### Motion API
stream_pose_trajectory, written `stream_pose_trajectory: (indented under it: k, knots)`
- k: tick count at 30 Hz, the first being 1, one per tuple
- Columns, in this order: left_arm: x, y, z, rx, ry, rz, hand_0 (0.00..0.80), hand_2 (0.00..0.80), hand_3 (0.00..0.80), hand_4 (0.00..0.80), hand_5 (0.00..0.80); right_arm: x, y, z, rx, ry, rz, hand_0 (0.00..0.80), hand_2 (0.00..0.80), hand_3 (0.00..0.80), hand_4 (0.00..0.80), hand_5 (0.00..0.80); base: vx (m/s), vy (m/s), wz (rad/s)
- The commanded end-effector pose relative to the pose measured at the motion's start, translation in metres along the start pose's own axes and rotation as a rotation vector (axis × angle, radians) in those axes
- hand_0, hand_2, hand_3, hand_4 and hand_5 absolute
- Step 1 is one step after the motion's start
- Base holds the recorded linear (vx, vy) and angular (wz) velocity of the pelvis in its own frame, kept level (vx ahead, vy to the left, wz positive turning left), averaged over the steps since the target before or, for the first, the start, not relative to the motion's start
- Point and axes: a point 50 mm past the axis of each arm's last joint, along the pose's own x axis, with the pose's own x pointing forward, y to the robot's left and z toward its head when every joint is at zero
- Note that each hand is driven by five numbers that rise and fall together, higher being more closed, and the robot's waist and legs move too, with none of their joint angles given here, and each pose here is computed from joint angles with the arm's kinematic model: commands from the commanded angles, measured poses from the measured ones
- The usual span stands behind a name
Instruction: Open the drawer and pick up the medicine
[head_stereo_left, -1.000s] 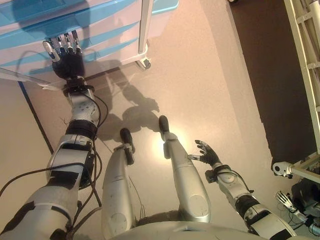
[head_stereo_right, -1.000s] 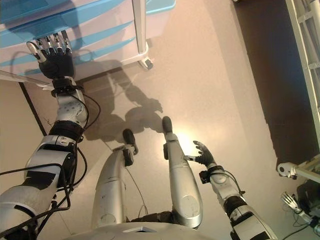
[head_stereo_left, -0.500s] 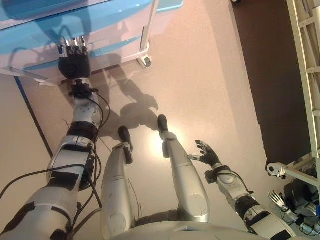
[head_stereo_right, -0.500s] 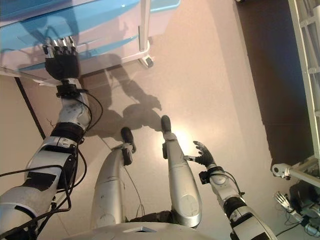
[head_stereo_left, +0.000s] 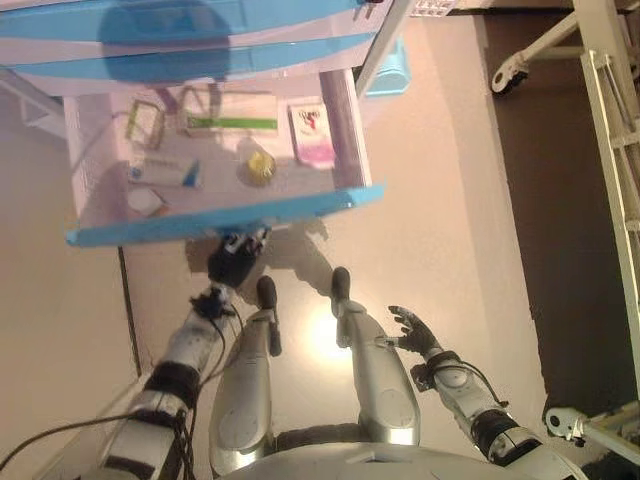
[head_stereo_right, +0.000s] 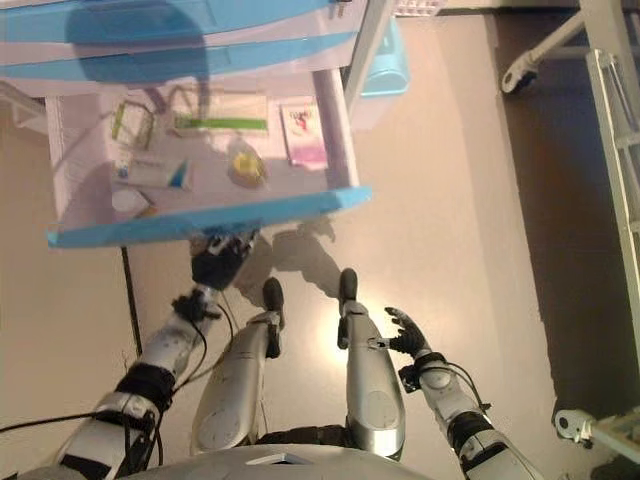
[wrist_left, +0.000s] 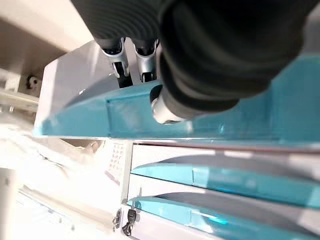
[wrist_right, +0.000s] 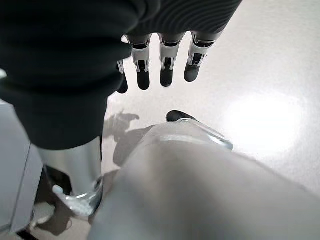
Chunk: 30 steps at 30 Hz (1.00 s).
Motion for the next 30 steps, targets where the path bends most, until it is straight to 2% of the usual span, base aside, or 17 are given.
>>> stream_pose_trajectory:
  k: [1,3,6,9,12,13,14,15,16,19,22,26,30]
  knots:
    - [0.001,-0.035,-0.066,-0.203,0.369,-0.33,0.8,0.8,0.8,0.8,0.8,-0.014,-0.024,-0.013,-0.025,0.016,-0.075,0.0,0.0,0.0,0.0,0.0,0.019,-0.053,0.4]
    - [-0.067,0.012,-0.061,-0.263,0.261,0.017,0.8,0.8,0.8,0.8,0.8,-0.021,-0.035,-0.02,-0.03,0.034,-0.086,0.0,0.0,0.0,0.0,0.0,0.03,-0.037,0.47]
    - [-0.146,0.044,-0.05,-0.293,0.127,0.436,0.8,0.8,0.8,0.8,0.8,-0.028,-0.043,-0.03,-0.044,0.066,-0.08,0.0,0.0,0.0,0.0,0.0,0.04,-0.039,0.29]
    - [-0.192,0.053,-0.047,-0.252,0.131,0.686,0.8,0.8,0.8,0.8,0.8,-0.033,-0.049,-0.042,-0.044,0.111,-0.079,0.0,0.0,0.0,0.0,0.0,0.091,-0.041,-0.05]
    - [-0.218,0.06,-0.047,-0.14,0.165,0.852,0.8,0.8,0.8,0.8,0.8,-0.036,-0.047,-0.055,-0.028,0.167,-0.089,0.0,0.0,0.0,0.0,0.0,0.119,-0.03,0.28]
    - [-0.222,0.063,-0.043,-0.063,0.16,0.897,0.8,0.8,0.8,0.8,0.8,-0.037,-0.045,-0.059,-0.022,0.189,-0.093,0.0,0.0,0.0,0.0,0.0,0.112,-0.026,0.52]
    - [-0.223,0.065,-0.038,-0.003,0.143,0.939,0.722,0.722,0.722,0.722,0.722,-0.038,-0.045,-0.063,-0.018,0.21,-0.1,0.0,0.0,0.0,0.0,0.0,0.103,-0.017,0.38]
    - [-0.221,0.068,-0.034,0.067,0.133,0.987,0.041,0.041,0.041,0.041,0.041,-0.04,-0.044,-0.068,-0.015,0.24,-0.112,0.0,0.0,0.0,0.0,0.0,0.094,-0.005,0.16]
    - [-0.219,0.071,-0.026,0.162,0.129,1.04,0.0,0.0,0.0,0.0,0.0,-0.042,-0.042,-0.073,-0.012,0.272,-0.119,0.0,0.0,0.0,0.0,0.0,0.096,-0.006,0.04]
    - [-0.212,0.077,-0.019,0.401,0.286,1.171,0.0,0.0,0.0,0.0,0.0,-0.048,-0.039,-0.086,0.003,0.357,-0.156,0.0,0.0,0.0,0.0,0.0,0.08,-0.014,0.14]
    - [-0.192,0.081,-0.023,0.578,0.462,1.144,0.0,0.0,0.0,0.0,0.0,-0.052,-0.051,-0.089,0.045,0.387,-0.332,0.0,0.0,0.0,0.0,0.0,0.067,-0.004,0.15]
    - [-0.172,0.083,-0.034,0.74,0.602,1.109,0.0,0.0,0.0,0.0,0.0,-0.043,-0.088,-0.047,0.067,0.178,-0.657,0.0,0.0,0.0,0.0,0.0,0.026,0.012,-0.01]
    - [-0.174,0.083,-0.044,0.804,0.71,1.122,0.0,0.0,0.0,0.0,0.0,-0.037,-0.108,0.03,-0.057,-0.159,-0.804,0.0,0.0,0.0,0.0,0.0,0.002,0.055,-0.37]
